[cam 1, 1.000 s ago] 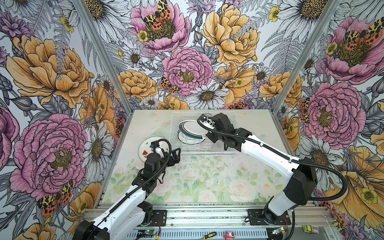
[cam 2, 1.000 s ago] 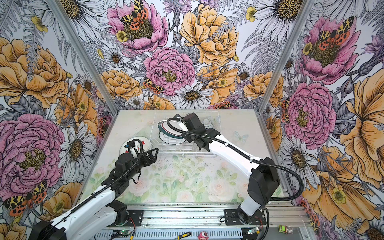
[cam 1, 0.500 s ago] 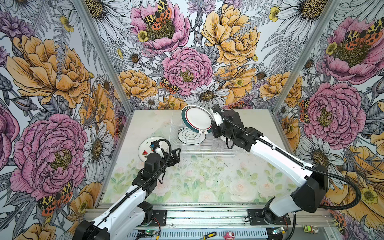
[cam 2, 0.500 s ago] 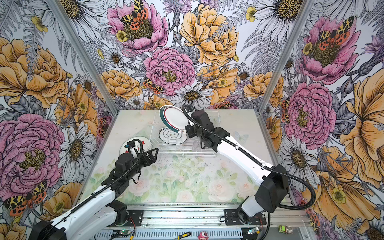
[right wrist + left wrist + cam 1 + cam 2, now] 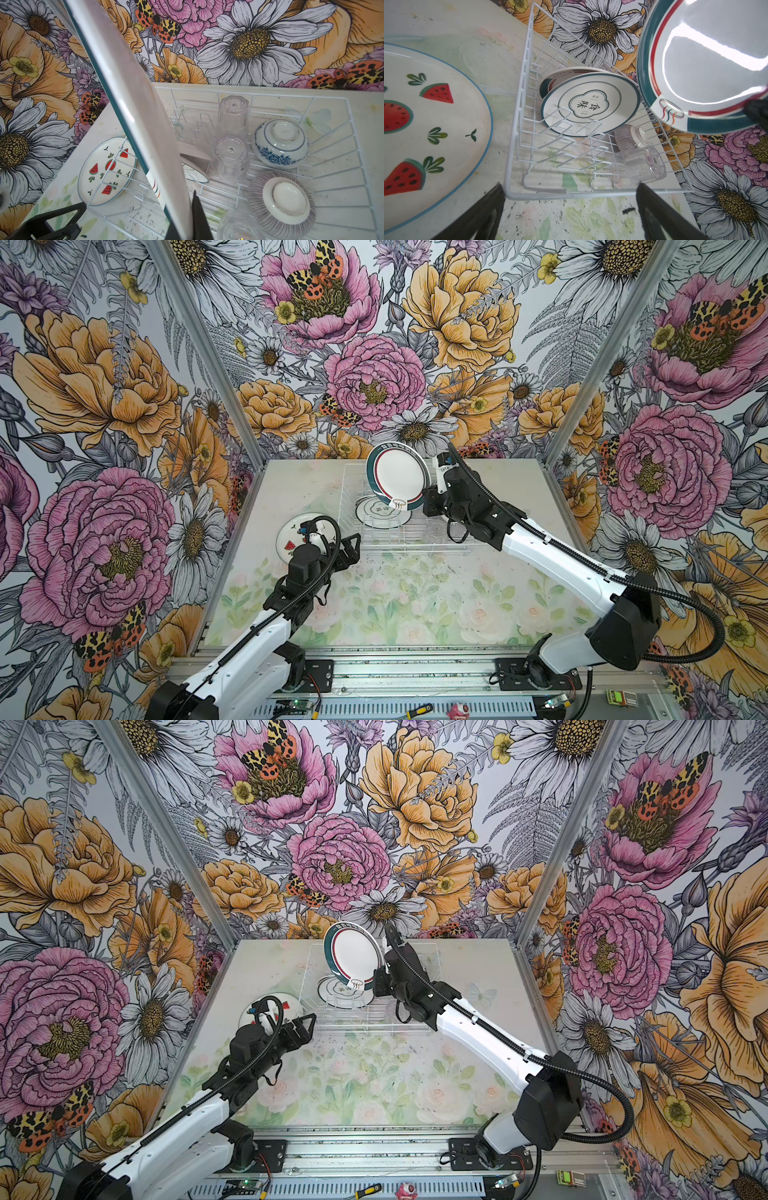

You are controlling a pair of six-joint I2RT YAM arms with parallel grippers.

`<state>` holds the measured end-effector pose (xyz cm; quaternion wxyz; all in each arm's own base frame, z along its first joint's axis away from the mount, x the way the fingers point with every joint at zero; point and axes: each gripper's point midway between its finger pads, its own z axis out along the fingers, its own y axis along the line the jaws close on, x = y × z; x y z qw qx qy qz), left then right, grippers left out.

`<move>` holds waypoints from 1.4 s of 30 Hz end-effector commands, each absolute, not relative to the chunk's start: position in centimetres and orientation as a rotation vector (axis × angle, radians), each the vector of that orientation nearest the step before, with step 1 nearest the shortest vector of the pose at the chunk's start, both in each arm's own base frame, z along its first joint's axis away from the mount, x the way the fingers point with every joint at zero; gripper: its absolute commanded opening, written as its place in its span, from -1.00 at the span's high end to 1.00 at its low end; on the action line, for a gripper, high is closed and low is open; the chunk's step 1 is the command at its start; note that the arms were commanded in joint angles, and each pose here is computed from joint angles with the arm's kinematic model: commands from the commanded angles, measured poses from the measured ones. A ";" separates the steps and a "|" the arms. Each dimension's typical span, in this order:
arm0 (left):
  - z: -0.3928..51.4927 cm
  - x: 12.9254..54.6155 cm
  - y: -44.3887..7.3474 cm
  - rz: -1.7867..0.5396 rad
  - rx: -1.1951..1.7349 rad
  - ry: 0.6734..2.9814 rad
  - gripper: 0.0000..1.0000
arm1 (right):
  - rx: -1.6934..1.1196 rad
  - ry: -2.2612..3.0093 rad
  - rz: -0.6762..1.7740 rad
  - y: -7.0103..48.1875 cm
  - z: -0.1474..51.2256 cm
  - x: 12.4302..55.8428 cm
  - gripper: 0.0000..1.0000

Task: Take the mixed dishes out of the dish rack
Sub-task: 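Grasp the green-and-red-rimmed plate and lift it upright with the right gripper, then move the left gripper to the plate rim while the right gripper holds it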

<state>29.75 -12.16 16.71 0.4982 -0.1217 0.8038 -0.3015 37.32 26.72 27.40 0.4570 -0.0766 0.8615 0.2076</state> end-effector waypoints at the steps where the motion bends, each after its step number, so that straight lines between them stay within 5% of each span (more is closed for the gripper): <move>1: 20.8 30.6 -12.1 -0.757 -0.312 1.839 -0.97 | -0.064 2.024 0.639 26.8 31.0 37.6 1.00; 26: 32.6 36.2 -12.2 -0.739 -0.319 1.518 -0.97 | 0.041 1.879 0.840 27.8 34.7 37.9 1.00; 42: 32.3 35.6 -15.8 -1.054 -0.197 1.551 -0.90 | 0.051 1.737 1.120 30.8 36.9 38.2 1.00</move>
